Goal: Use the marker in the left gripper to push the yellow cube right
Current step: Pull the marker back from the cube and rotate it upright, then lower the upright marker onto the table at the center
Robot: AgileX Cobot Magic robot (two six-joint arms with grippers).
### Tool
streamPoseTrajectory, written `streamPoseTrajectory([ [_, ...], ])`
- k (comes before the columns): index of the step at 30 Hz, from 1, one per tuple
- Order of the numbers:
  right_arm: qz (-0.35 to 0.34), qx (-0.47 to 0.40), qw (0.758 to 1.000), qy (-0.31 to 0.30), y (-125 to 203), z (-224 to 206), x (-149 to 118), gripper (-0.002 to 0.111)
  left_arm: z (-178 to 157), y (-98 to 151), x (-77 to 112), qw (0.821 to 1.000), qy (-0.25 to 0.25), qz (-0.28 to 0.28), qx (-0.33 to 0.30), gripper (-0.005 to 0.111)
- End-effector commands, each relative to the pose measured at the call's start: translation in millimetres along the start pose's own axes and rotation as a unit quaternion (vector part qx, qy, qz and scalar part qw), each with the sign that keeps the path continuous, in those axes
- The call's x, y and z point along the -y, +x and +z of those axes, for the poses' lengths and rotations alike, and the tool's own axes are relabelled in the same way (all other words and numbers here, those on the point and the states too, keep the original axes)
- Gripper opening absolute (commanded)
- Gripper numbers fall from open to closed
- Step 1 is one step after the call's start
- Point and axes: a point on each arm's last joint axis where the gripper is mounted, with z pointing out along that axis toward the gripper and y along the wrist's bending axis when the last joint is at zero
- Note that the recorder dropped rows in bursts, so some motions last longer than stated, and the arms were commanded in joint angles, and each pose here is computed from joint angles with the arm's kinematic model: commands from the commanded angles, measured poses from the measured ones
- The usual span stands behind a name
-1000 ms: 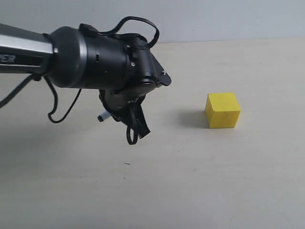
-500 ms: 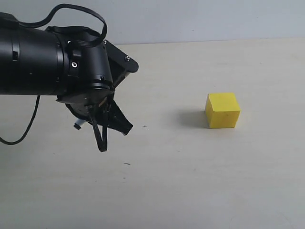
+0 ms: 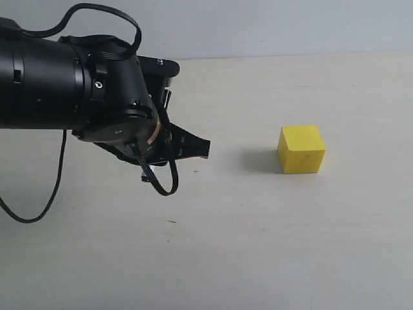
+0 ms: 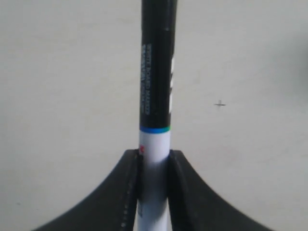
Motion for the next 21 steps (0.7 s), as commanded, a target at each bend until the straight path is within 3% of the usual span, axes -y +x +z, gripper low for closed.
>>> streamPoseTrajectory([
  [1,0.0,0.004,1.0,0.004,0.6,-0.2,0.5,0.0,-2.8,1.7,5.7,0.998,0.039,-0.045,-0.009,0.0],
  [9,-0.001,0.004,1.0,0.004,0.6,-0.2,0.5,0.0,-6.1,-10.9,16.1,0.996,0.043,-0.076,-0.022,0.0],
  [14,-0.001,0.004,1.0,0.004,0.6,-0.2,0.5,0.0,-2.6,-23.6,29.8,0.995,0.049,-0.066,-0.059,0.0],
  [18,-0.001,0.004,1.0,0.004,0.6,-0.2,0.5,0.0,19.2,-34.6,33.0,0.987,0.058,-0.082,-0.122,0.0],
  [21,-0.001,0.004,1.0,0.004,0.6,-0.2,0.5,0.0,37.3,-32.9,26.4,0.986,0.032,-0.079,-0.146,0.0],
])
